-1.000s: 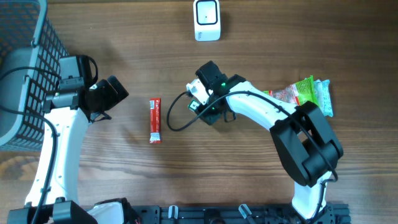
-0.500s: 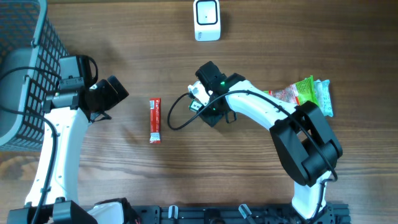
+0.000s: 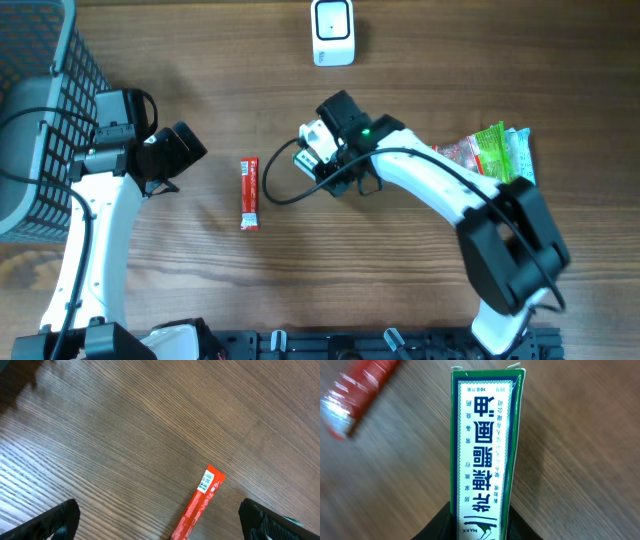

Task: Scan the item barcode
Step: 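Hold the oil box's barcode under the scanner with the right gripper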

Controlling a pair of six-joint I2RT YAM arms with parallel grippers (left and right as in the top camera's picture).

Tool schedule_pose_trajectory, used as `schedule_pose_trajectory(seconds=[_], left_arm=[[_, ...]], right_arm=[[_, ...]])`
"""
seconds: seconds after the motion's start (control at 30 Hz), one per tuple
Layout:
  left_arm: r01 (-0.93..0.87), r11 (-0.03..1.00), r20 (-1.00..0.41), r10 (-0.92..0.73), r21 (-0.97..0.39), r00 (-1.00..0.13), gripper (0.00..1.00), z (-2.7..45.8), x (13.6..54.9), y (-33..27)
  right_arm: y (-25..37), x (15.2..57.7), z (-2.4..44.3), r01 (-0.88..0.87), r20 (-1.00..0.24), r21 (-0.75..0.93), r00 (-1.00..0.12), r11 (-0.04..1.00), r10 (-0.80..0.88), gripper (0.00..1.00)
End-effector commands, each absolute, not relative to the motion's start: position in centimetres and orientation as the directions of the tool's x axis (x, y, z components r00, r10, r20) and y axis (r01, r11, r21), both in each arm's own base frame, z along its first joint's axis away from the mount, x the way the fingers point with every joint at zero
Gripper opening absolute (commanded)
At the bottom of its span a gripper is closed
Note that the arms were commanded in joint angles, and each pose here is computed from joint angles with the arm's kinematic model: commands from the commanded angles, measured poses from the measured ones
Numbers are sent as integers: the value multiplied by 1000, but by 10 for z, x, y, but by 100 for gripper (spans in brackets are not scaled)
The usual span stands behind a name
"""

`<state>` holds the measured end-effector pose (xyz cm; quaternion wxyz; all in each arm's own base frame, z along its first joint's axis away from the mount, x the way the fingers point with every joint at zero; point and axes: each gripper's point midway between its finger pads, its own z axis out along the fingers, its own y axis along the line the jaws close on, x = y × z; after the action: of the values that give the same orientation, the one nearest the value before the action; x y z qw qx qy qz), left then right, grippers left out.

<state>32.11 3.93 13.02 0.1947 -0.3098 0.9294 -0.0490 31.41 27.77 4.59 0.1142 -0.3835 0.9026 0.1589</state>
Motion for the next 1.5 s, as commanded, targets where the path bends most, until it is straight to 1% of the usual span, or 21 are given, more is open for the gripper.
schedule_pose_trajectory(seconds=[0.0,0.07,0.1,0.13,0.23,0.33,0.4,0.47,0.57,0.67,0.7,0.73,0.8,0.83,0.97,1.03,1.2,1.3,1.33,1.4,1.47], left_arm=[[-556,806,-350,-590,-203,-728,100,134,323,43],[-556,806,-350,-590,-203,-728,100,134,323,43],[-556,806,-350,-590,-203,-728,100,134,323,43],[-556,806,-350,-590,-203,-728,100,134,323,43],[-556,806,-350,-590,-203,-728,100,134,323,43],[-556,806,-350,-590,-203,-728,100,134,323,43],[-556,806,-350,-590,-203,-728,100,134,323,43],[-556,806,-350,-590,-203,-728,100,134,323,43],[-556,806,-350,-590,-203,-728,100,134,323,43],[-556,806,-350,-590,-203,-728,100,134,323,43],[-556,806,-350,-590,-203,-728,100,134,323,43],[-556,806,-350,-590,-203,-728,100,134,323,43],[-556,806,-350,-590,-203,-728,100,134,323,43],[-556,806,-350,-590,-203,-728,100,134,323,43],[-556,806,-350,-590,-203,-728,100,134,323,43],[-556,806,-350,-590,-203,-728,100,134,323,43],[-556,806,-350,-590,-203,-728,100,134,323,43],[-556,806,-350,-590,-203,-728,100,134,323,43],[-556,806,-350,-590,-203,-728,100,134,323,43],[-556,806,-350,-590,-203,-728,100,134,323,43],[-556,806,-350,-590,-203,-728,100,134,323,43]], right_arm=[[286,314,100,-702,-430,242,-697,670,-574,29],[289,310,128,-678,-445,287,-720,677,-532,29],[289,309,144,-619,-415,332,-773,712,-480,30],[290,310,161,-600,-403,348,-790,721,-462,29],[299,328,226,-622,-490,339,-757,706,-432,29],[300,342,267,-607,-531,377,-761,700,-373,29],[298,359,282,-590,-545,429,-773,684,-325,29],[298,382,275,-561,-533,498,-799,661,-277,29],[305,420,250,-540,-525,592,-822,598,-223,28],[323,472,228,-533,-552,695,-826,482,-118,28],[324,491,215,-505,-540,723,-839,471,-71,28],[322,522,190,-463,-515,776,-857,429,7,27],[315,542,173,-429,-477,832,-877,352,57,27],[306,556,160,-389,-433,871,-896,300,96,27],[284,581,117,-329,-365,920,-917,214,158,27],[274,587,97,-315,-352,926,-920,209,173,28],[265,589,94,-301,-339,930,-923,209,182,27],[265,590,96,-265,-303,943,-933,202,193,24],[264,590,100,-253,-291,947,-936,198,198,23],[263,591,120,-278,-320,937,-925,210,206,22],[258,591,147,-313,-380,905,-899,288,218,22]])
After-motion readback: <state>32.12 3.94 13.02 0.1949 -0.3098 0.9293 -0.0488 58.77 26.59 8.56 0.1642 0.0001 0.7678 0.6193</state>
